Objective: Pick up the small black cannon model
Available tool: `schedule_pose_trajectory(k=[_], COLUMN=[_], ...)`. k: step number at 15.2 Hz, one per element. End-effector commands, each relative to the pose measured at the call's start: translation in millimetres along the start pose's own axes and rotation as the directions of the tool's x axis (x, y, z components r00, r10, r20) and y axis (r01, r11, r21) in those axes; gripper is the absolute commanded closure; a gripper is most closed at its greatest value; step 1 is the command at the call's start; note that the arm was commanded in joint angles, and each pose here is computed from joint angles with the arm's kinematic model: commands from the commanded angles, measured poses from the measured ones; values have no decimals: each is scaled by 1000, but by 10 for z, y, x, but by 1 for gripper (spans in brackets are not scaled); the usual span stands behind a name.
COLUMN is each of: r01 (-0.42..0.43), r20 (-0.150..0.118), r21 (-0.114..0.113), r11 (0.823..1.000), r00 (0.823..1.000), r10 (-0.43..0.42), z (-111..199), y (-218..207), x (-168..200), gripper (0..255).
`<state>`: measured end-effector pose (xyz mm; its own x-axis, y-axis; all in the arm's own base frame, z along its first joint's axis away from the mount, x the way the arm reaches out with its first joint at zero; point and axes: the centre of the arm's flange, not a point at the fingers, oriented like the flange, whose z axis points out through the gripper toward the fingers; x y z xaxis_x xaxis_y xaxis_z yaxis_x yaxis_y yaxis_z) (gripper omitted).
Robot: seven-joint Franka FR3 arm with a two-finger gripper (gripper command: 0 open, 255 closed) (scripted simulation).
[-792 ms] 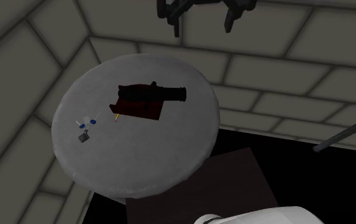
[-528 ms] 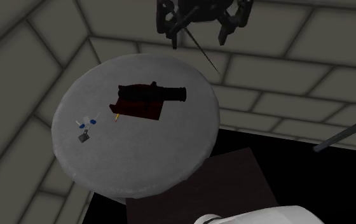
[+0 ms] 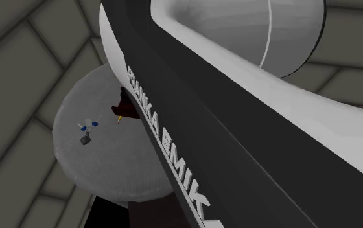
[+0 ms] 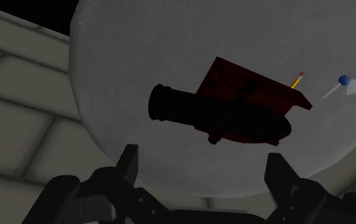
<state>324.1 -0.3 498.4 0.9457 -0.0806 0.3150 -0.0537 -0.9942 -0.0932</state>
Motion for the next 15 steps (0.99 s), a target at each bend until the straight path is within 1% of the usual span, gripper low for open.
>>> schedule_pose_trajectory(k=[1, 8, 15], r01=[14, 70, 134], r20=[-35, -141, -249], r21=[30, 130, 221], r11=[999, 989, 966], r00=[999, 989, 965], r10=[-13, -51, -77], z=[239, 1140, 2038], y=[-1, -130, -346], x=[-80, -270, -375], gripper=[0, 0, 0])
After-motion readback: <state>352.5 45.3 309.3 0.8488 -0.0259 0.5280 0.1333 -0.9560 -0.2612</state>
